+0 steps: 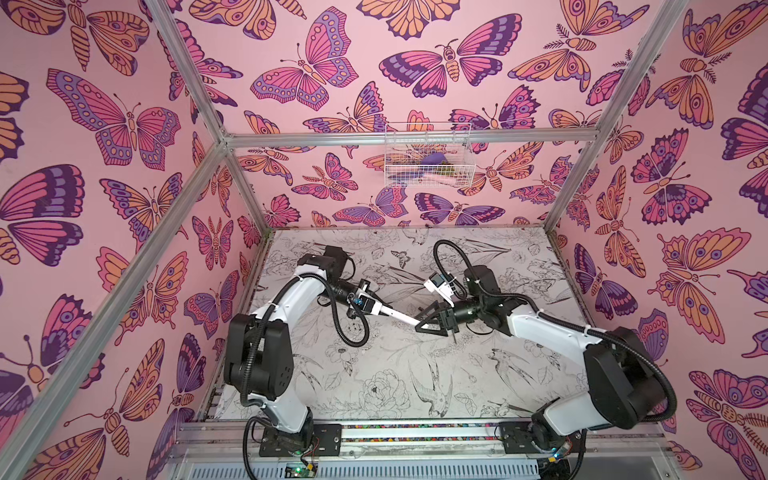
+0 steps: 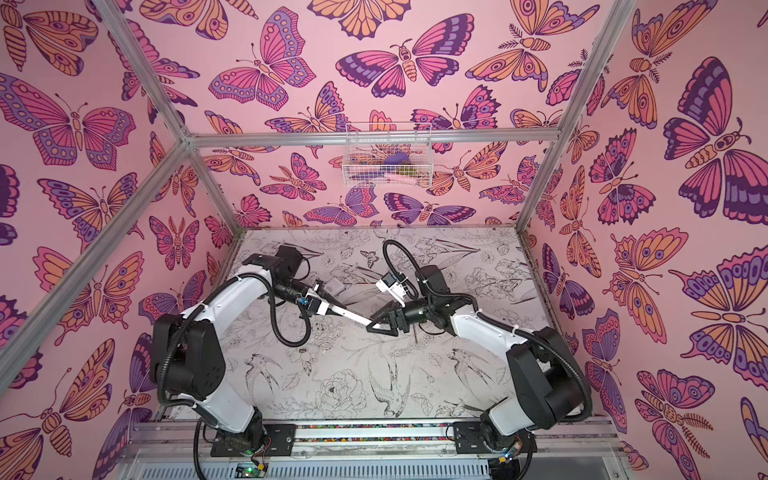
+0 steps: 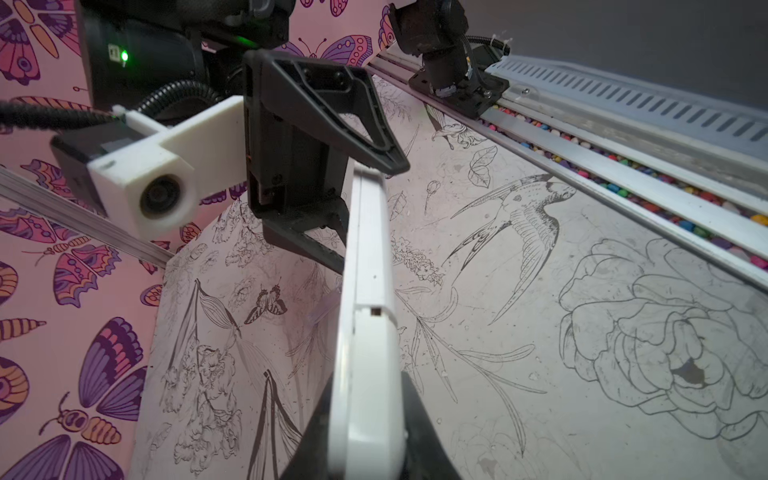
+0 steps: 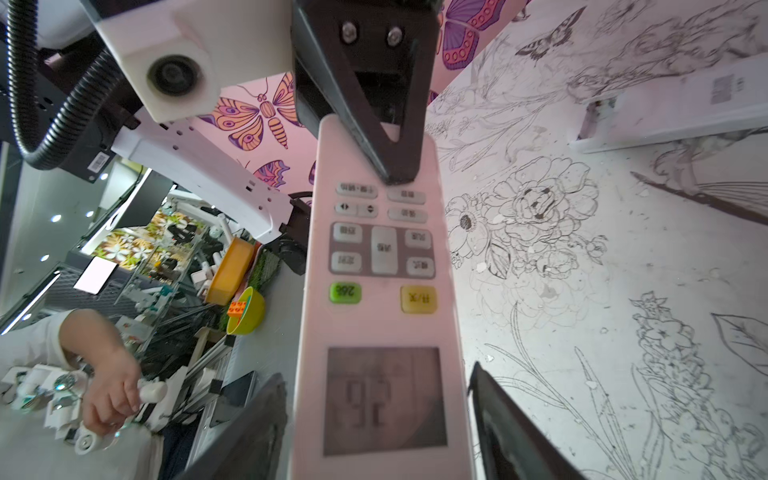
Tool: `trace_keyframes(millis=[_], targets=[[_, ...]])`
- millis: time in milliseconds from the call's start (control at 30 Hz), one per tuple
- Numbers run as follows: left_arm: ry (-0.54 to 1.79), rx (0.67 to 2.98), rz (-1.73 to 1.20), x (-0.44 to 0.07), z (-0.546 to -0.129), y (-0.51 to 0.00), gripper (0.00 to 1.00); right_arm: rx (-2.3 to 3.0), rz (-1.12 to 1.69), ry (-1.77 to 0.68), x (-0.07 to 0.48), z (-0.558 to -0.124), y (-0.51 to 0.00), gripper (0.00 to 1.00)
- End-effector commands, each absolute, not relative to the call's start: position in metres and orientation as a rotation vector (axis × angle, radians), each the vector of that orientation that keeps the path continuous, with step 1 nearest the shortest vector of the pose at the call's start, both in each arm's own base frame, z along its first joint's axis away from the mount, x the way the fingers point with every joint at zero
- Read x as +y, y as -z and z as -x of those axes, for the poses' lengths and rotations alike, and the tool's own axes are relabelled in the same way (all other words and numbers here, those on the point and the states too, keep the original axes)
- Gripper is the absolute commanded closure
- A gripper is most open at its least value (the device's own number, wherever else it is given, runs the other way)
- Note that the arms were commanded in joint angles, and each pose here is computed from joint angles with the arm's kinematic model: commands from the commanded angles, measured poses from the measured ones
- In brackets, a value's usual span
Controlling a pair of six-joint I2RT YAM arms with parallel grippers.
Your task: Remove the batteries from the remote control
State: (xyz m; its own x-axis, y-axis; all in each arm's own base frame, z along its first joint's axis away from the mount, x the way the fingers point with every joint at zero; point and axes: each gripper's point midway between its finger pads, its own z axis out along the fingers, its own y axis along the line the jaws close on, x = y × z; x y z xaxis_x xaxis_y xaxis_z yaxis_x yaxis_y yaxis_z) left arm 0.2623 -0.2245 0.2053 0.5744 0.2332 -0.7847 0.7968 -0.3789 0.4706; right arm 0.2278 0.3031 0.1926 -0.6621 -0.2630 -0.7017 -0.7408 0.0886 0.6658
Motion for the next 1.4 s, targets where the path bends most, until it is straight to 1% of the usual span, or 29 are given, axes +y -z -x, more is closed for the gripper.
trace_keyframes(millis=[0,100,300,367,467,533,600,700,833,1100,1300,1367], targets=[[0.956,1.045,-1.798,-0.223,-0.248,-0.217,1.00,1.861,0.962,-1.435,0.291,-0.239,-0.212,0.24],[1.092,1.263,-1.685,-0.223,-0.245,-0.218,1.00,1.823,0.908,-1.331,0.281,-0.242,-0.213,0.21],[1.341,1.726,-1.349,-0.226,-0.254,-0.206,1.00,1.768,0.753,-1.169,0.265,-0.257,-0.211,0.20],[1.359,1.851,-1.253,-0.227,-0.258,-0.196,1.00,1.765,0.707,-1.139,0.260,-0.261,-0.207,0.20],[1.315,2.122,-1.057,-0.225,-0.271,-0.170,1.00,1.773,0.679,-1.140,0.259,-0.262,-0.200,0.20],[1.302,2.224,-0.916,-0.223,-0.278,-0.159,1.00,1.789,0.659,-1.152,0.258,-0.262,-0.193,0.20],[1.325,2.228,-0.856,-0.223,-0.275,-0.156,1.00,1.807,0.626,-1.174,0.258,-0.263,-0.183,0.20],[1.416,2.204,-0.850,-0.226,-0.263,-0.146,1.00,1.842,0.592,-1.248,0.264,-0.265,-0.172,0.21],[1.497,2.137,-0.854,-0.229,-0.255,-0.143,1.00,1.892,0.475,-1.330,0.268,-0.274,-0.163,0.23],[1.608,2.057,-0.847,-0.238,-0.259,-0.156,1.00,1.965,0.404,-1.429,0.274,-0.274,-0.139,0.25],[1.638,2.068,-0.843,-0.242,-0.260,-0.151,1.00,1.918,0.383,-1.584,0.287,-0.270,-0.136,0.26],[1.658,2.072,-0.843,-0.245,-0.260,-0.150,1.00,1.920,0.379,-1.622,0.293,-0.271,-0.134,0.29]])
